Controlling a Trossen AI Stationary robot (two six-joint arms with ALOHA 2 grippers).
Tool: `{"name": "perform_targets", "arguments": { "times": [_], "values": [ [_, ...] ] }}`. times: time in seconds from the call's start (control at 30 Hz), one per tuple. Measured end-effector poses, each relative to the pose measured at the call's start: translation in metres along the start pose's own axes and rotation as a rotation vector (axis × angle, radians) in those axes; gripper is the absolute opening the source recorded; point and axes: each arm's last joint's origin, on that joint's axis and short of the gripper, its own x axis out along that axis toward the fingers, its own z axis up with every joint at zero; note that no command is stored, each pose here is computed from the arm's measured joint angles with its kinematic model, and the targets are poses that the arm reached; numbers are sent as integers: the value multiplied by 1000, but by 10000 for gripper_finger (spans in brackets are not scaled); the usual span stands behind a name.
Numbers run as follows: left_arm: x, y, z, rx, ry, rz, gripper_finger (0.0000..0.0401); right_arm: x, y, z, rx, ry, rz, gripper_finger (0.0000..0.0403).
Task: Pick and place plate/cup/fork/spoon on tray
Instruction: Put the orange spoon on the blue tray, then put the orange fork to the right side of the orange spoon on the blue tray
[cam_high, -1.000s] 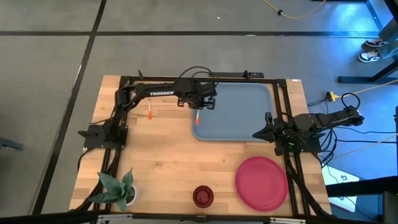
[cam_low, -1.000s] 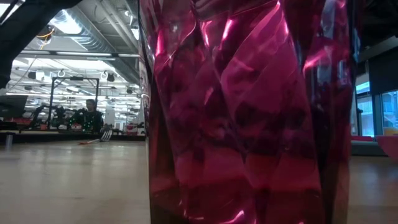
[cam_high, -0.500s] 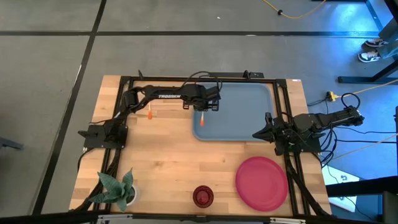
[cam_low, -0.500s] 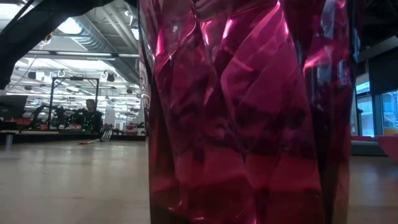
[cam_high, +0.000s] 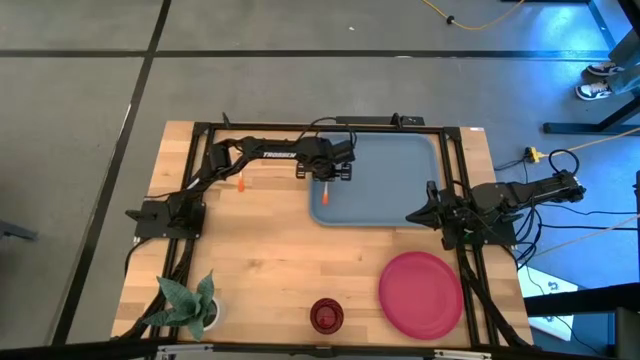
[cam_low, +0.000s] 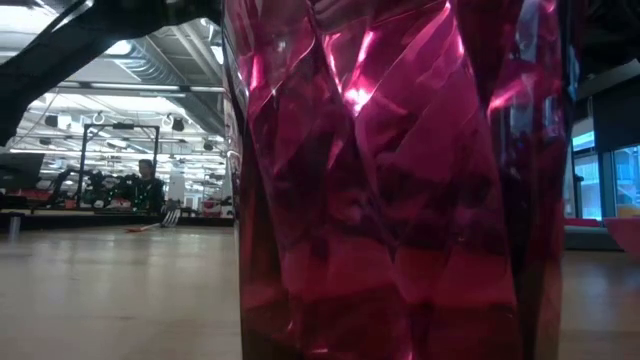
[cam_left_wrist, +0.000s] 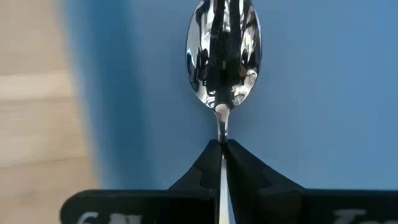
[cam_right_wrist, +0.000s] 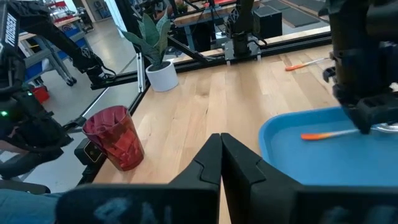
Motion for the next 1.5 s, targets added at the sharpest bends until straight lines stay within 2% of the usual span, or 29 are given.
{"name": "perform_targets", "arguments": {
  "times": [0.27,0.67,1.0,1.17,1.33,1.5],
  "values": [
    [3,1,3,-4,-6,0,6,0,0,0,1,-1,0,7],
    [3,0,3,-4,-3,-6,37,0,0,0,0,-2,0,7],
    [1,0,2,1,-2,-9,38,0,0,0,-1,-2,0,7],
    [-9,-6,1,70,-33,-14,37,0,0,0,-1,-2,0,7],
    [-39,-23,2,191,-89,-35,38,0,0,0,0,-1,1,7],
    [-77,-28,-1,317,-121,55,37,0,0,0,1,-3,1,7]
  ]
}}
